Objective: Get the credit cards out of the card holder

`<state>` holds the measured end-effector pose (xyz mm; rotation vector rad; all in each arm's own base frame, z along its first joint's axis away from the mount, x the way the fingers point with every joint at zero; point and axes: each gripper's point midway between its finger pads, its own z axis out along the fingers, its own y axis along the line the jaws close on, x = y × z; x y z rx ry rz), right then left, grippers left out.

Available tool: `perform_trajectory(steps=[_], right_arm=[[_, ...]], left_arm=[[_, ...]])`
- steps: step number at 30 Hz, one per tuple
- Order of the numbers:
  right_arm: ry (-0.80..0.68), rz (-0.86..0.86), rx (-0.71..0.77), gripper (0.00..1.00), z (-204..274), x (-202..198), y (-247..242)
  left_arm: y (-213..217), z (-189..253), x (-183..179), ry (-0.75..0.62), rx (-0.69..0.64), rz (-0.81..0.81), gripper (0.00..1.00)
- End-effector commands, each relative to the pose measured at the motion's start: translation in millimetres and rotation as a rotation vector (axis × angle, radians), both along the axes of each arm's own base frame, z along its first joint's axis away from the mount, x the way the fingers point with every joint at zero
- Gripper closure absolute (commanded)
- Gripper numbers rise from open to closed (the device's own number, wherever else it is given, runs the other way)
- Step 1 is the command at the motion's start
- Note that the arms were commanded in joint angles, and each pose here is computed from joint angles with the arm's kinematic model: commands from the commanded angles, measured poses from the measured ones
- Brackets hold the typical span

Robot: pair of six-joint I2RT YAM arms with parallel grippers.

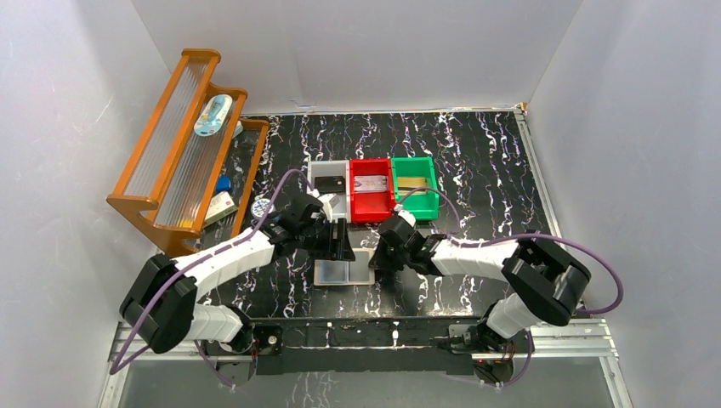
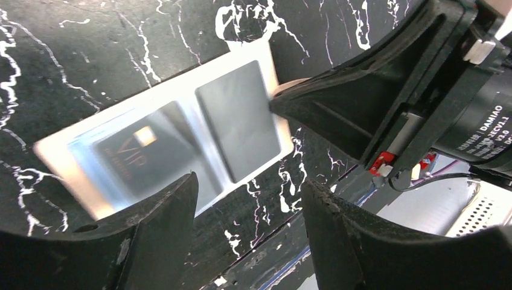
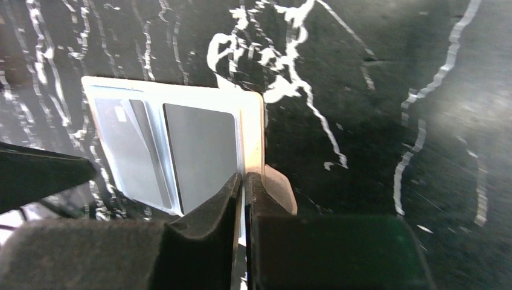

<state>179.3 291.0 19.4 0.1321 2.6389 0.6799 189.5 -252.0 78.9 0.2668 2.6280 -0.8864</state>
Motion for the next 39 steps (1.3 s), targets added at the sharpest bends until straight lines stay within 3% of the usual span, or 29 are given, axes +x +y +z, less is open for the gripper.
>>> perform_trajectory(steps=[1,9,18,24,31,39], right_arm=[[0.122,0.013,-0.015,0.85,-36.7,-25.9,-10.0],[0.159,-0.02,0.017,0.85,-43.7,-29.8,-19.4],[0.106,0.036,0.132,0.79,-18.1,-22.7,0.0],[0.06,0.099,0.204,0.73,10.5,-15.1,20.6],[0.031,0.117,0.217,0.72,29.1,-6.1,31.7],[-0.035,0.102,0.173,0.65,53.0,5.6,26.7]], left_arm=[[-18.6,5.2,-0.7,0.009,-0.053,-0.013,0.4],[-15.9,-21.9,0.2,0.048,0.045,0.04,0.49],[3.6,-43.8,-6.6,0.072,0.128,0.085,0.48],[9.4,-57.4,-12.5,0.107,0.154,0.098,0.58],[17.0,-64.1,-17.6,0.114,0.175,0.11,0.66],[17.6,-39.4,-8.7,0.031,0.143,0.123,0.58]])
